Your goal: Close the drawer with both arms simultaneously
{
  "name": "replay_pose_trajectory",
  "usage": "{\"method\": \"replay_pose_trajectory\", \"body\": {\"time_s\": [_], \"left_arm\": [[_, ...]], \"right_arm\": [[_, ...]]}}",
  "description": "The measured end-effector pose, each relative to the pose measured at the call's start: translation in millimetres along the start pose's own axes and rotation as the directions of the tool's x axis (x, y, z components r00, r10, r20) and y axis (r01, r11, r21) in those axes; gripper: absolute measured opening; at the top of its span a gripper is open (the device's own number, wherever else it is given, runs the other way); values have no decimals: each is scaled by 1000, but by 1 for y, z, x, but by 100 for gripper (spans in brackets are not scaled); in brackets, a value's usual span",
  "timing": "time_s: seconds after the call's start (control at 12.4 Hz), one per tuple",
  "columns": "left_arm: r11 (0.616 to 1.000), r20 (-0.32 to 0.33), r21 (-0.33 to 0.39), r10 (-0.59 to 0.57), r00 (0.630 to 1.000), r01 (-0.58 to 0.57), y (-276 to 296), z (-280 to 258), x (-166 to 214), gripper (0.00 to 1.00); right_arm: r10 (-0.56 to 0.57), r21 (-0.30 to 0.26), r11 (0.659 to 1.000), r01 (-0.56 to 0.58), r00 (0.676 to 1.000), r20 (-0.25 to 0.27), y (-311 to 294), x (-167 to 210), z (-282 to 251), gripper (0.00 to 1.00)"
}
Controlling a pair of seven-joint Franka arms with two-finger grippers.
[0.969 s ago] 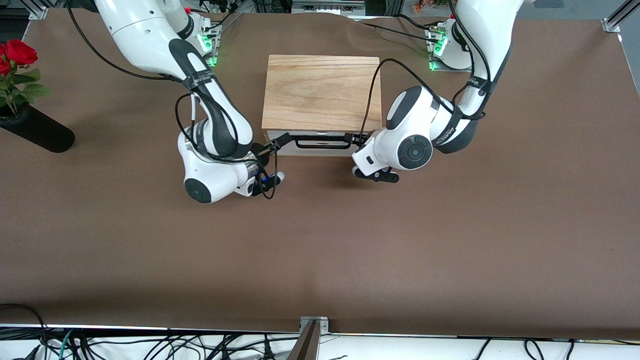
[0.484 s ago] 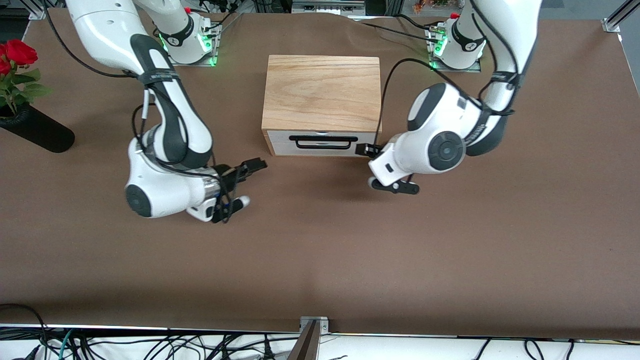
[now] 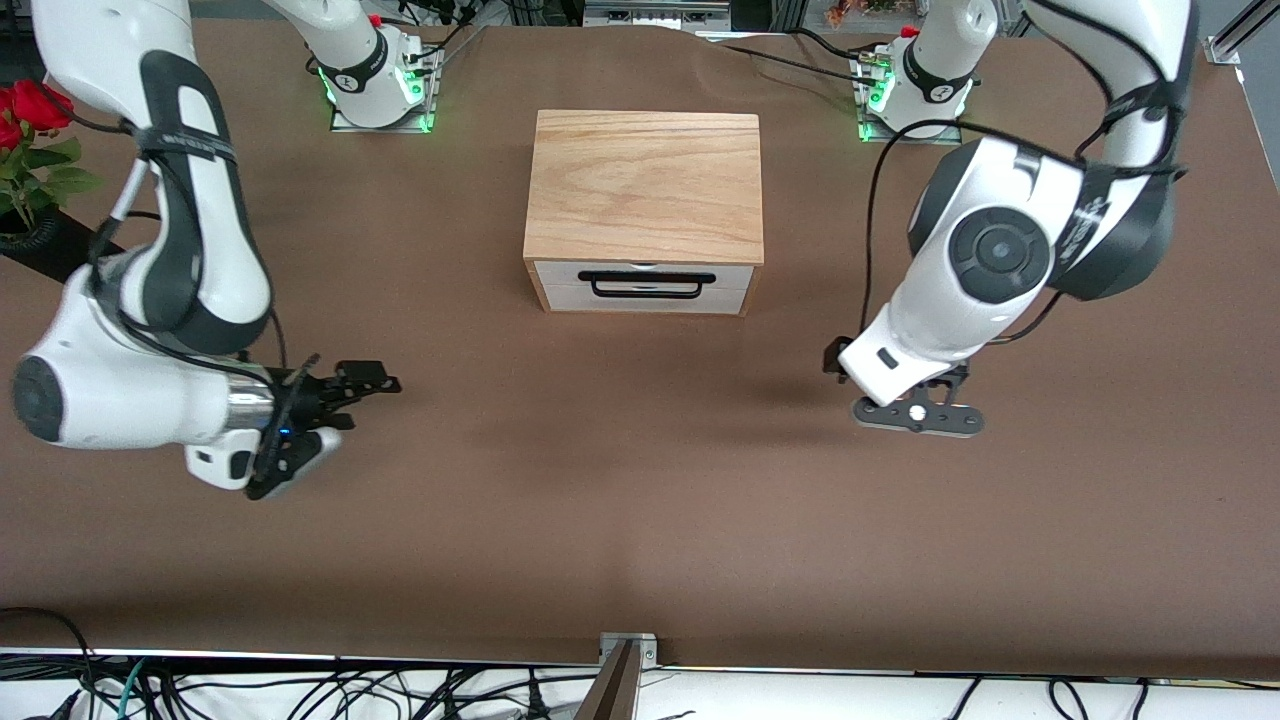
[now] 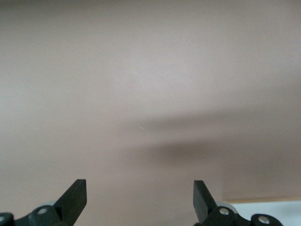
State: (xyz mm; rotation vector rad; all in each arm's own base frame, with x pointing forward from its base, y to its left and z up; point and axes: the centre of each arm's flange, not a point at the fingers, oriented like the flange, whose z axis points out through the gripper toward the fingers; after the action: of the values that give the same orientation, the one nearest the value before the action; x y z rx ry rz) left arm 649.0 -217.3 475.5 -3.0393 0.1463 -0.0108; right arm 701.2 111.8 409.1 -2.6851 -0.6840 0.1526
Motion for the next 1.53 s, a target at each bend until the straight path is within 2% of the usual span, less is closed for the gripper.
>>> {"method": "replay_pose_trajectory", "body": {"time_s": [0.08, 0.16, 0.32, 0.48, 0.65, 0.81, 1.05, 1.53], "left_arm": [[1000, -4, 5, -18, 1000, 18, -18, -21, -5, 100], [1000, 20, 13, -27, 999, 27, -36, -41, -16, 100], [999, 73, -2, -37, 997, 37, -57, -80, -44, 100], [1000, 70, -6, -12, 997, 13, -66, -111, -69, 100], [1000, 81, -23, -5, 997, 6, -85, -122, -96, 100], [998, 98, -43, -37, 994, 41, -122, -121, -121, 100], [994, 106, -109, -14, 994, 25, -188, -108, -133, 100], [993, 79, -118, -20, 997, 30, -198, -112, -122, 100]], "right_arm": [[36, -87, 996, -35, 999, 10, -14, -7, -28, 100], [76, -171, 983, -73, 997, 11, -38, -16, -57, 100], [103, -313, 944, -103, 995, -16, -92, -45, -116, 100], [115, -382, 915, -132, 991, -67, -109, -89, -164, 100], [123, -385, 911, -147, 989, -87, -93, -131, -191, 100], [127, -382, 912, -150, 988, -83, -85, -150, -194, 100], [123, -382, 913, -142, 990, -74, -89, -151, -190, 100], [122, -385, 912, -142, 990, -76, -89, -152, -192, 100]]}}
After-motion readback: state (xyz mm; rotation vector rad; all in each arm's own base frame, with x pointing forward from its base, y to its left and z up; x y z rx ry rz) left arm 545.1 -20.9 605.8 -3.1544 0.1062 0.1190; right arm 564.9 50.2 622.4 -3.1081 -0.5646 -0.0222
